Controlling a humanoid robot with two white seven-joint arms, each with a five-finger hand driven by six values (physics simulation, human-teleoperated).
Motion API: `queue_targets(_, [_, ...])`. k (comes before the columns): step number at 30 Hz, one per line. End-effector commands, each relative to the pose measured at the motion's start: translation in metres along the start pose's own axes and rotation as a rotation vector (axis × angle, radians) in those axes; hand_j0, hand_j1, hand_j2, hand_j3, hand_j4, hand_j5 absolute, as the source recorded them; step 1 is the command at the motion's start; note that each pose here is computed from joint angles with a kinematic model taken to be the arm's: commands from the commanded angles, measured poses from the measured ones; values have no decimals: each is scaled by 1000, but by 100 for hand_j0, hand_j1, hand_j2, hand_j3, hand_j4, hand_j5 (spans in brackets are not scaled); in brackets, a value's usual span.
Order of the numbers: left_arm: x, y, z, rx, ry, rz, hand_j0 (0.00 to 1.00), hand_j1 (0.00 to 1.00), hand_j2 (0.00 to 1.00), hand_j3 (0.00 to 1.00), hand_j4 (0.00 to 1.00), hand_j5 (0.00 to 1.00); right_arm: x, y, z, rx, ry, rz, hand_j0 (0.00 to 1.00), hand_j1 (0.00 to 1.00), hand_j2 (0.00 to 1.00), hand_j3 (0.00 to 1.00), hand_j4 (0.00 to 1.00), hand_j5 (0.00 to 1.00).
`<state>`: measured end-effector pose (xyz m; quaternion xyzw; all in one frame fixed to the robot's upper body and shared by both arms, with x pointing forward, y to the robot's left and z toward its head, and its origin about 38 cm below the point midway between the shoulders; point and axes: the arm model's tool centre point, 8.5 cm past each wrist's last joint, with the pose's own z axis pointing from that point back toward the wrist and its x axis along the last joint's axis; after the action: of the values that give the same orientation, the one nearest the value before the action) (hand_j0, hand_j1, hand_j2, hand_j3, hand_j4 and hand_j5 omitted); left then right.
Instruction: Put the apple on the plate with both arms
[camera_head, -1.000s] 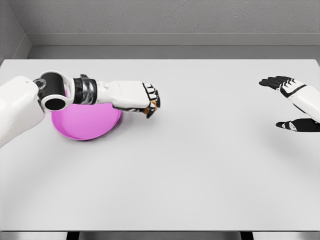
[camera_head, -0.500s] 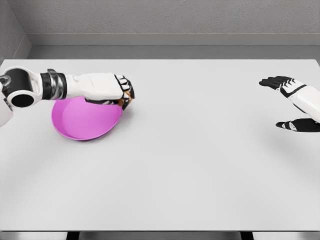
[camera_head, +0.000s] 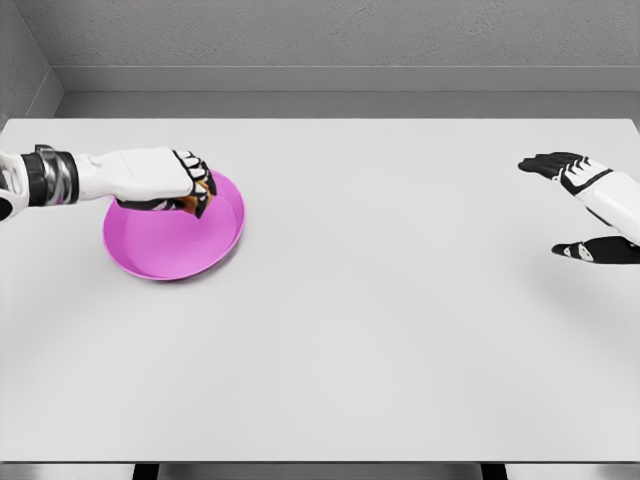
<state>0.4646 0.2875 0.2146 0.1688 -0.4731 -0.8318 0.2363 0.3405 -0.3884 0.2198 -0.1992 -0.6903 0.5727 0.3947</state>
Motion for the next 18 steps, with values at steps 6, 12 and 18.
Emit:
queue_targets(6, [-14,-9,14,21,38,80,100,100,100,100,100,100,0,0,0,-3,-1,-8,100,100,100,100,100,100])
queue_targets(12, [-27,-5,39,41,82,96,100,100,100,100,100,100,0,0,0,-4,-1,-6,100,100,100,100,100,100])
queue_targets(18, [-58,-23,119,56,245,166,100,100,100,100,100,100,0,0,1,-3,1,-8,100,100,100,100,100,100])
